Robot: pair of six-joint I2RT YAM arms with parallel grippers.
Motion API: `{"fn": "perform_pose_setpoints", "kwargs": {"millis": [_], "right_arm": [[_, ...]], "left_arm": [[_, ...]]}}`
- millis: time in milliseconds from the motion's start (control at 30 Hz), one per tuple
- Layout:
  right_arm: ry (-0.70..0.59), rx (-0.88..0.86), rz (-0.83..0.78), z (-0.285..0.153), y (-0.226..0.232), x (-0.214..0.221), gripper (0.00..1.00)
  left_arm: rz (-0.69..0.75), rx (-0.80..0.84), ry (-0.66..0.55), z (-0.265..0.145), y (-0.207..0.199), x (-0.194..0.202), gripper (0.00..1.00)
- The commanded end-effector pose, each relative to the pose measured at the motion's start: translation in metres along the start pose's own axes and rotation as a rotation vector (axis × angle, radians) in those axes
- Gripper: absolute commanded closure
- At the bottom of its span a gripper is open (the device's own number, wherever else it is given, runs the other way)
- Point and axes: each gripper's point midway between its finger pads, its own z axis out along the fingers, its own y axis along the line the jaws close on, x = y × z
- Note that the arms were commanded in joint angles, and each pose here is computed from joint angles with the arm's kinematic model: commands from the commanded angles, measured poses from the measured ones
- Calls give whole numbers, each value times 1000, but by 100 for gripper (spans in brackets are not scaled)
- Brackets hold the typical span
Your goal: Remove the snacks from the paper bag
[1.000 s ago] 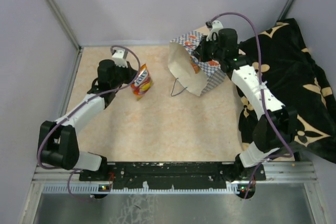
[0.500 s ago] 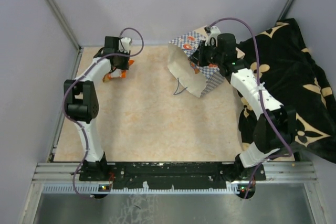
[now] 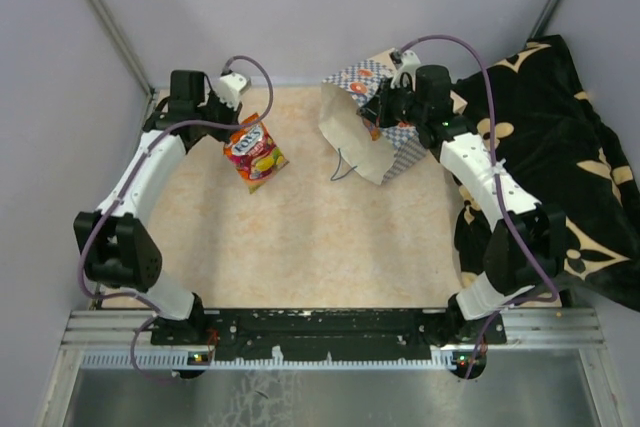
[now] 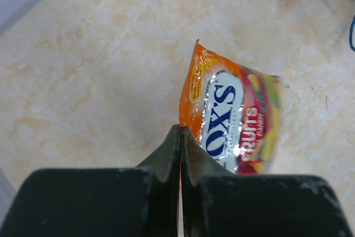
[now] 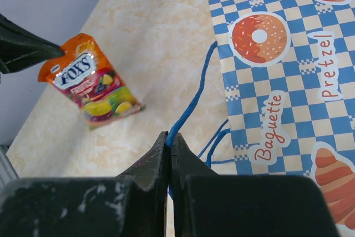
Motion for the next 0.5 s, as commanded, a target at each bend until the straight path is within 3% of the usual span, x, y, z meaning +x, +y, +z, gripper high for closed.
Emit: {"fn": "perform_pose_setpoints", "kwargs": {"millis": [0, 133, 200, 300, 367, 400, 433, 467], "right_arm": [[-78, -59, -19, -6, 15, -24, 100], [-78, -74, -11, -1, 17, -24, 100], [-73, -74, -10, 0, 17, -23, 100], [-66, -72, -13, -2, 17, -21, 100], [-63, -67, -18, -4, 16, -19, 100], [-61, -63, -18, -4, 16, -17, 100], [-61, -58, -20, -5, 14, -16, 100], [-57, -51, -20, -5, 13, -14, 100]], "left_arm": [[159, 14, -37, -13, -5, 1, 100], [255, 25, -26, 12, 9, 20, 100], [299, -15, 9, 38, 35, 36, 99], [338, -308, 157, 71, 114, 49, 79], [263, -449, 225, 76, 155, 45, 65], [213, -447, 231, 79, 159, 44, 50], [171, -437, 193, 78, 158, 36, 12], [146, -435, 141, 75, 155, 26, 2]]}}
